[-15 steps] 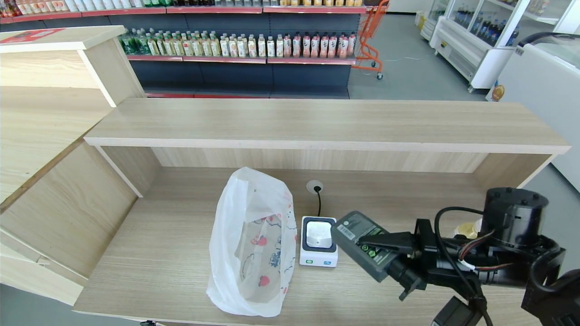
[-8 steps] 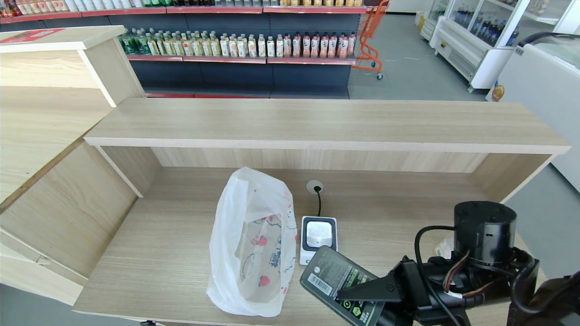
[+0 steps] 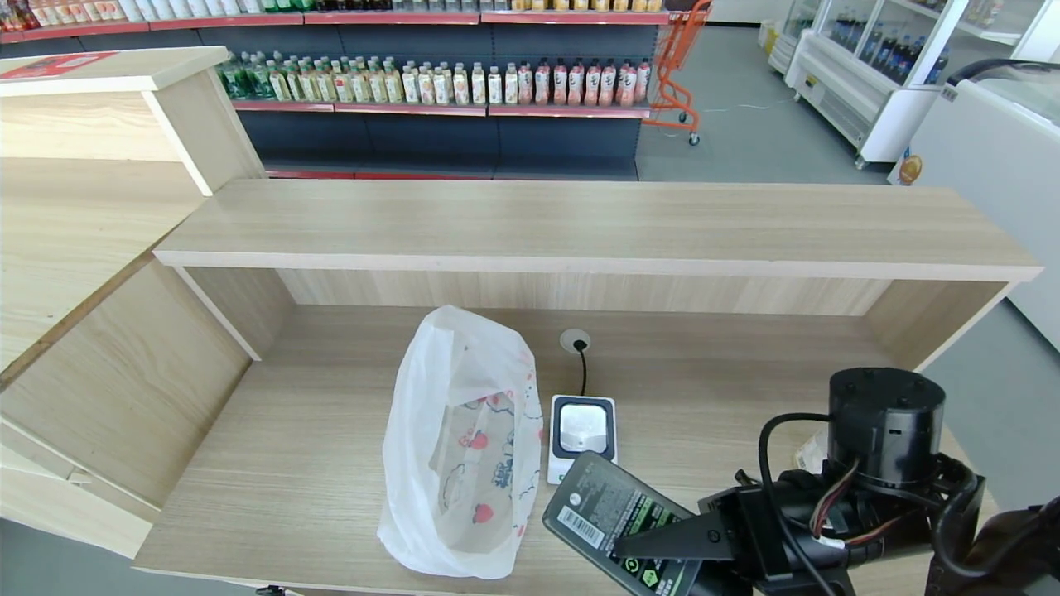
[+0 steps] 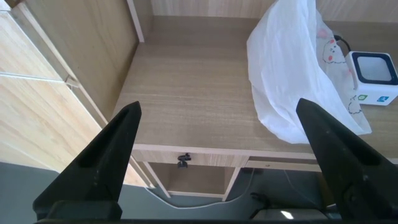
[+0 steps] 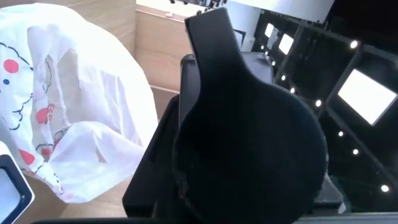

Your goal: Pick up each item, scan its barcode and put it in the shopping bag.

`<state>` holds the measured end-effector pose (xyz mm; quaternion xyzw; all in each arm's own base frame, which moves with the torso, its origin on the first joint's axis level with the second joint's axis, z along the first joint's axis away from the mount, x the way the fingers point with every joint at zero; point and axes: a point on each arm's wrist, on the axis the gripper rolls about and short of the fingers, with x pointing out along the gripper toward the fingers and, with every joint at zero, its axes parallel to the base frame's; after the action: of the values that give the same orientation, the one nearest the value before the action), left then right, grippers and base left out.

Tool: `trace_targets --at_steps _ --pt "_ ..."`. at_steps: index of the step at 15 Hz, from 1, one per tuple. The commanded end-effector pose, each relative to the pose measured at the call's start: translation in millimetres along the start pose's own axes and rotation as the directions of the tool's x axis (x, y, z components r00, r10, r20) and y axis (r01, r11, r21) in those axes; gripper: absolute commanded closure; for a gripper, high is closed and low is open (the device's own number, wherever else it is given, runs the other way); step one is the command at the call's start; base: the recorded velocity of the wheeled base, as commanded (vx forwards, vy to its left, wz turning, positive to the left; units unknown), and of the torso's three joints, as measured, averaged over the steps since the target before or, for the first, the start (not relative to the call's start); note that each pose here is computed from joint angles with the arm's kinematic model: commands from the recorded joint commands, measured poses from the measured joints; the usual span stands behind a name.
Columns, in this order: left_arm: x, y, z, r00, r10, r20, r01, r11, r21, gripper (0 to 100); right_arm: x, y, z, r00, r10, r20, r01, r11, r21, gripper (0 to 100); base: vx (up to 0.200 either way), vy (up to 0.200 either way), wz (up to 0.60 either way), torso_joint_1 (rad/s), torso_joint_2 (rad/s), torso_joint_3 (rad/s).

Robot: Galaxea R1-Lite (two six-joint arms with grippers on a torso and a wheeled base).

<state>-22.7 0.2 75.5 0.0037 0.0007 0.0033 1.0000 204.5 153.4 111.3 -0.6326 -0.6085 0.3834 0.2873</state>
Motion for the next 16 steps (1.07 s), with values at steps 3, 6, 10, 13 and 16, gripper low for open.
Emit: trace_targets --at_steps 3,6,10,13,16 --pt "0 0.0 0.0 1.000 0.000 0.000 0.000 1.000 -0.001 0 -4 -7 -2 1.000 -0.009 -0.013 0.009 0.999 -0.042 100 0.000 0.000 0.00 0.000 0.00 0.000" --pt "0 0.0 0.0 1.000 0.000 0.000 0.000 1.000 0.000 0 -5 -8 -2 1.000 -0.008 -0.016 0.007 0.999 -0.045 100 0.000 0.000 0.00 0.000 0.00 0.000" --pt "0 0.0 0.0 1.000 0.000 0.000 0.000 1.000 0.000 0 -6 -11 -2 1.000 -0.008 -0.022 0.007 1.000 -0.027 100 0.000 0.000 0.00 0.000 0.00 0.000" --pt "0 0.0 0.0 1.000 0.001 0.000 -0.001 1.000 0.000 0 -30 -26 -7 0.979 0.127 -0.158 -0.039 0.883 0.467 100 0.000 0.000 0.00 0.000 0.00 0.000" --pt "0 0.0 0.0 1.000 0.001 0.000 -0.001 1.000 0.000 0 -92 -33 -10 0.789 0.399 -0.466 0.216 0.530 0.820 100 0.000 0.000 0.00 0.000 0.00 0.000"
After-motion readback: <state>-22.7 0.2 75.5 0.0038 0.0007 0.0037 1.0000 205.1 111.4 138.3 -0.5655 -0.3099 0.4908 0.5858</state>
